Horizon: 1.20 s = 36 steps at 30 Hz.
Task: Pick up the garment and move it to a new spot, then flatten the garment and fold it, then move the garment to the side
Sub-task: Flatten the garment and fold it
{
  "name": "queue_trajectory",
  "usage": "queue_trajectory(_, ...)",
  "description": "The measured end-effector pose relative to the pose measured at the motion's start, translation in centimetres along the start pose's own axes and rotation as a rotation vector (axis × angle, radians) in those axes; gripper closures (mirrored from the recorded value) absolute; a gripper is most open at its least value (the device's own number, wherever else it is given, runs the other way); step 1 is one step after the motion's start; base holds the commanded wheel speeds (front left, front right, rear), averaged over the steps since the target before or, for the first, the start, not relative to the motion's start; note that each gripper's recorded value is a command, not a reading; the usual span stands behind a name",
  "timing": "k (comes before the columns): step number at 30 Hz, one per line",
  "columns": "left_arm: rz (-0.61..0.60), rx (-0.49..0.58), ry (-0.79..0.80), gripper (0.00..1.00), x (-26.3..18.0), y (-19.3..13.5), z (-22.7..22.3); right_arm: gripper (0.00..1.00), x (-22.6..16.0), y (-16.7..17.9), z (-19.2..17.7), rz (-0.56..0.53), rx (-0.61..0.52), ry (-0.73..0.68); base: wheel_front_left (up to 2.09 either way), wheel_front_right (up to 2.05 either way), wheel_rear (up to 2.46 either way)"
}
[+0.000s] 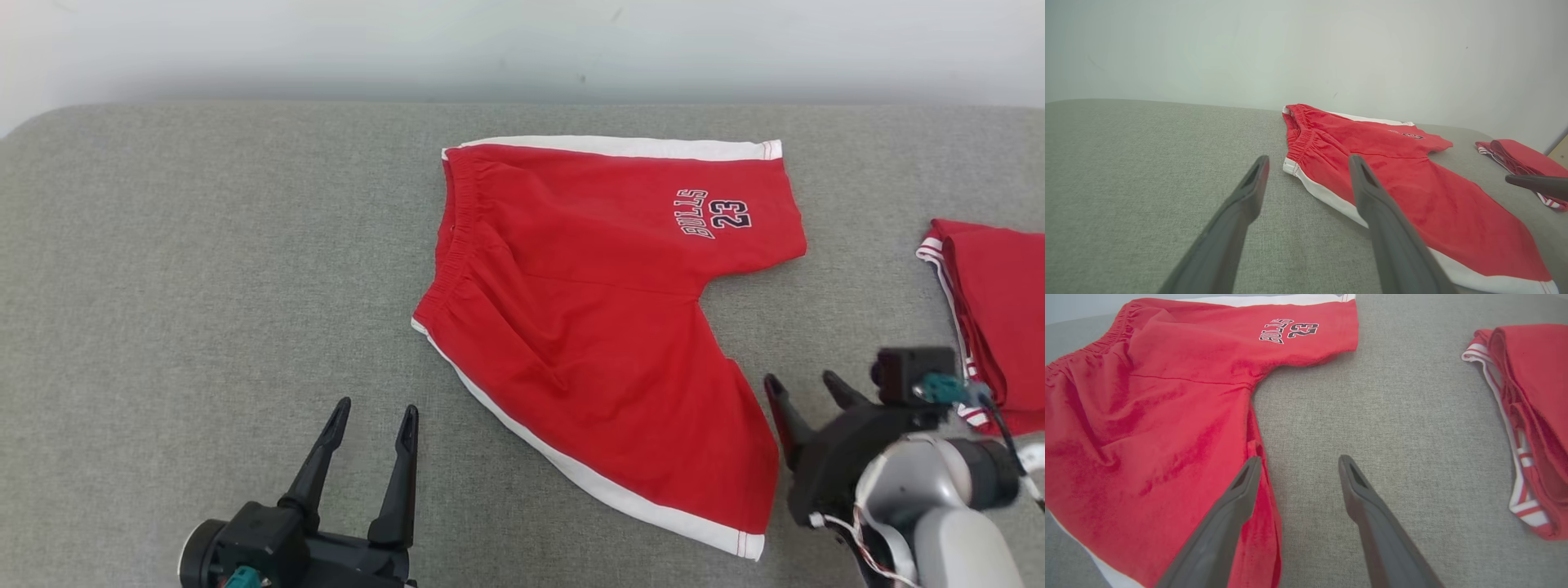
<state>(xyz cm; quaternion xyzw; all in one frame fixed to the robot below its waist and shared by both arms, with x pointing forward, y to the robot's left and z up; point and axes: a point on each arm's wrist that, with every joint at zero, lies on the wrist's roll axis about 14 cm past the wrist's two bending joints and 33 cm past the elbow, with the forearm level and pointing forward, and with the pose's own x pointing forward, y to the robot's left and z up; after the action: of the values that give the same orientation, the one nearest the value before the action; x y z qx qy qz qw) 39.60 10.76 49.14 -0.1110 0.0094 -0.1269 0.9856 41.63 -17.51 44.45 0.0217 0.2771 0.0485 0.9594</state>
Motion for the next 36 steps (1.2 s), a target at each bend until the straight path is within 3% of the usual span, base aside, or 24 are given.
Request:
queue_trajectory(1, 0.005, 0.002, -0.002, 0.00, 0.0, 0.2, 0.1, 0.06, 0.4, 0.4, 0.1, 0.010, -0.001, 0.006, 0.00, 0.00, 0.00)
queue_trajectory(3, 0.008, 0.003, -0.002, 0.00, 0.0, 0.4, 0.1, 0.32, 1.1, 1.1, -0.1, 0.029, -0.008, 0.035, 0.00, 0.00, 0.00)
queue_trajectory(6, 0.019, 0.003, -0.001, 0.00, -0.1, 0.7, 0.0, 0.33, 1.9, 1.7, -0.8, 0.037, -0.031, 0.086, 0.00, 0.00, 0.00)
queue_trajectory(13, 0.034, -0.004, -0.004, 0.00, -0.3, 1.3, 0.0, 0.50, 3.2, 3.0, -0.9, 0.063, -0.076, 0.129, 0.00, 0.00, 0.00)
queue_trajectory(25, 0.044, -0.016, -0.002, 0.00, -0.5, 1.4, -0.2, 0.53, 4.1, 1.7, 0.0, 0.012, -0.094, 0.104, 0.00, 0.00, 0.00)
queue_trajectory(32, 0.048, -0.016, -0.004, 0.00, -0.7, 1.6, -0.1, 0.54, 4.1, 3.1, -0.9, 0.057, -0.094, 0.138, 0.00, 0.00, 0.00)
queue_trajectory(36, 0.051, -0.018, -0.003, 0.00, -0.7, 1.8, -0.1, 0.60, 4.1, 3.7, -1.4, 0.072, -0.098, 0.157, 0.00, 0.00, 0.00)
